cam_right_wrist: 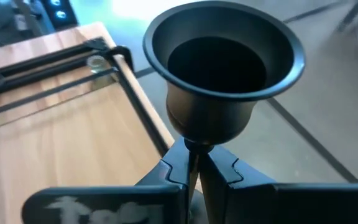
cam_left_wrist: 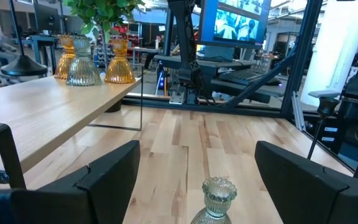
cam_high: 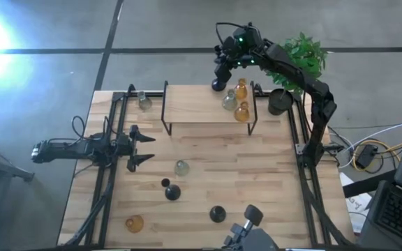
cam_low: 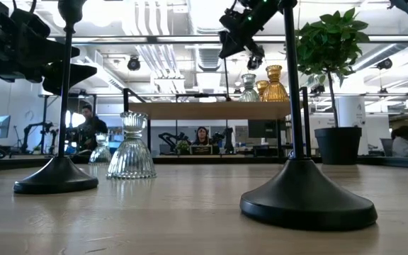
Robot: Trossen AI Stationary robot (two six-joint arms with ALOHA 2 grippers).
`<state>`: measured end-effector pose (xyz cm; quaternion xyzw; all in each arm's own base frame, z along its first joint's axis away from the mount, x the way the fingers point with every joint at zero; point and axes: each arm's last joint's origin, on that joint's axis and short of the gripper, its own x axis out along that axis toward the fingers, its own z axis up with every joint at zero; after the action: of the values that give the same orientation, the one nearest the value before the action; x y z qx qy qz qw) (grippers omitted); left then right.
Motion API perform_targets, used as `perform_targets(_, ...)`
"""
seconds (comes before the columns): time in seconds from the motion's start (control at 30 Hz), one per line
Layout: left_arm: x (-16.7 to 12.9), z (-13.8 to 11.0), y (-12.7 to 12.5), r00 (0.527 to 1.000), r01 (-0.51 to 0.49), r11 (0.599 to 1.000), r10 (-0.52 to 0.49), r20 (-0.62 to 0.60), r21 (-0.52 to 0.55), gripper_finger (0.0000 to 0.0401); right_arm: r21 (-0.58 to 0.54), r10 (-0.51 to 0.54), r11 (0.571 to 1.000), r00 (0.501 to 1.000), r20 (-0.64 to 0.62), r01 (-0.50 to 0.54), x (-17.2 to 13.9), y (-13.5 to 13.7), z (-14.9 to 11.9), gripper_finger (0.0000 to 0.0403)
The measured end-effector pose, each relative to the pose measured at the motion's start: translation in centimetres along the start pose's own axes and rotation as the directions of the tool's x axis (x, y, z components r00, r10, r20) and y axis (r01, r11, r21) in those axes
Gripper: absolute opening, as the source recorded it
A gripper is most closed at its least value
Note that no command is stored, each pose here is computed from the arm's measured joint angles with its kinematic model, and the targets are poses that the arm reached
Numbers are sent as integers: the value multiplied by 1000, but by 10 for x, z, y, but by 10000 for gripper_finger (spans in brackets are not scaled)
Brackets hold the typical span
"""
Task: Pick & Place candle stick holders
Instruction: Put the bottom right black candle holder on the shelf
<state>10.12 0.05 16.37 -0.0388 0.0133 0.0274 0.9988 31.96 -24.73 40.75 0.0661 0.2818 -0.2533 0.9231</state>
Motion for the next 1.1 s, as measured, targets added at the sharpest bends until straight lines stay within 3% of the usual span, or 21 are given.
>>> perform_targets(0.47, 0, 0, 0, 1000, 0, 1000, 0, 0, 0, 323, 5, 27, 1000, 999, 44, -28, 2, -12, 0, 11)
perform_targets(0.83, 0, 0, 0, 1000, 0, 1000, 0, 0, 0, 323, 0, 74, 997, 996, 50, -74, 7, -14, -14, 11)
perform_targets(1.1, 0, 0, 0, 1000, 0, 1000, 0, 0, 0, 323, 16, 62, 998, 992, 110, -64, -7, -15, -24, 11)
